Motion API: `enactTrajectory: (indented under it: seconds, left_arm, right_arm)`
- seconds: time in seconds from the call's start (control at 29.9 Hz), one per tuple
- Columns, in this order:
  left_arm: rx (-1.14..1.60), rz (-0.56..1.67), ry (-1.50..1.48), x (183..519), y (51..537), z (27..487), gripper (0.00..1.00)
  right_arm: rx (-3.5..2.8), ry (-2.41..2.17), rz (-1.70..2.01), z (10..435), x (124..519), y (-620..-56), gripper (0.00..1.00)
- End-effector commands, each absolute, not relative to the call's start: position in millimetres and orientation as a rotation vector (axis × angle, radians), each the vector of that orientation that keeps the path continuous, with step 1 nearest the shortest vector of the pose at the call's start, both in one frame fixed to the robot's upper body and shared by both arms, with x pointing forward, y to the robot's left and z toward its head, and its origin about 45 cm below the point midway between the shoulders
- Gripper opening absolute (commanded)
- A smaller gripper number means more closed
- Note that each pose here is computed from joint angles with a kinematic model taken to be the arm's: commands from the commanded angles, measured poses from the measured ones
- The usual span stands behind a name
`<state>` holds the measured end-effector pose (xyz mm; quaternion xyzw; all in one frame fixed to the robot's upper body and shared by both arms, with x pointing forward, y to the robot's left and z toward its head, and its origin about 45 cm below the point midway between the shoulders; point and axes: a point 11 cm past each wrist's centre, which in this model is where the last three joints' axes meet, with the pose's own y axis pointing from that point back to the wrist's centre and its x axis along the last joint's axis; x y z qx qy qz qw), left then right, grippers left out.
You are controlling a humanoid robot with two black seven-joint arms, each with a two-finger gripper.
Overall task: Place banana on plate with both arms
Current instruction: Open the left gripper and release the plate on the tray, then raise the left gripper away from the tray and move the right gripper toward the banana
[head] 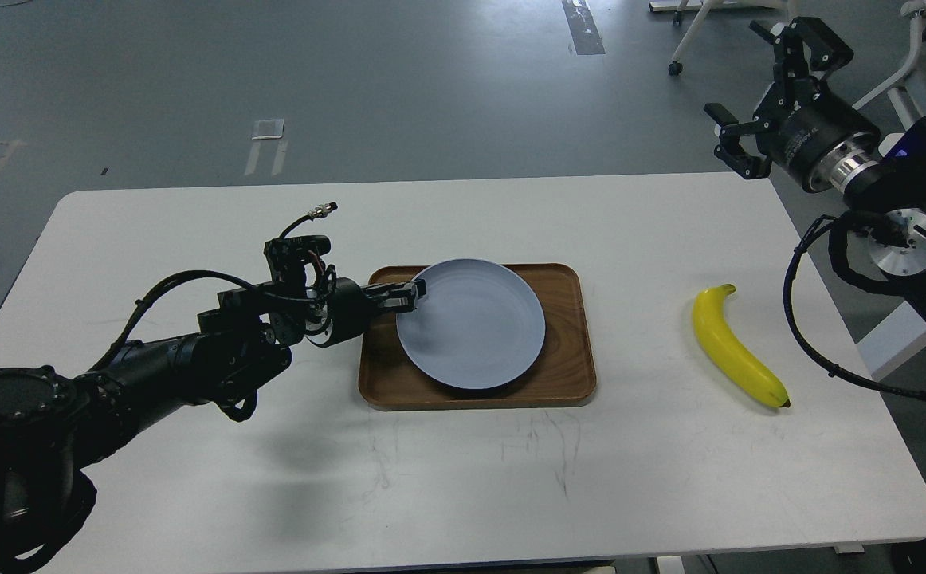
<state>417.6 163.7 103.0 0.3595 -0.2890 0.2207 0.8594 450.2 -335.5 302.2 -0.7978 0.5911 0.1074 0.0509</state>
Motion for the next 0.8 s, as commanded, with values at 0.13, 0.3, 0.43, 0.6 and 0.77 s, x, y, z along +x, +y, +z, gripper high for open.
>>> enactTrajectory:
  seconds: [0.13, 0.3, 0.43, 0.6, 0.77]
  left_arm:
    - [0.747, 0.467, -0.609, 419.9, 163.1, 107.2, 0.81]
    - [0.731, 0.500, -0.595, 425.4, 166.8, 114.0, 0.97]
    - [0.731, 0.523, -0.561, 429.6, 178.4, 118.4, 0.98]
    - [0.649, 0.634, -0.489, 457.4, 191.1, 159.7, 0.98]
    - [0.449, 0.752, -0.337, 486.9, 207.3, 227.8, 0.98]
  right_arm:
    - [-2.429, 1.803, 0.323, 302.5, 450.1, -337.0, 1.00]
    - [-2.431, 1.800, 0.322, 302.4, 449.9, -336.4, 1.00]
    - [-2.430, 1.808, 0.318, 303.2, 449.7, -338.9, 1.00]
    - [-2.433, 1.814, 0.310, 304.6, 449.2, -342.0, 1.00]
    - [-2.444, 1.816, 0.290, 307.5, 449.5, -342.8, 1.00]
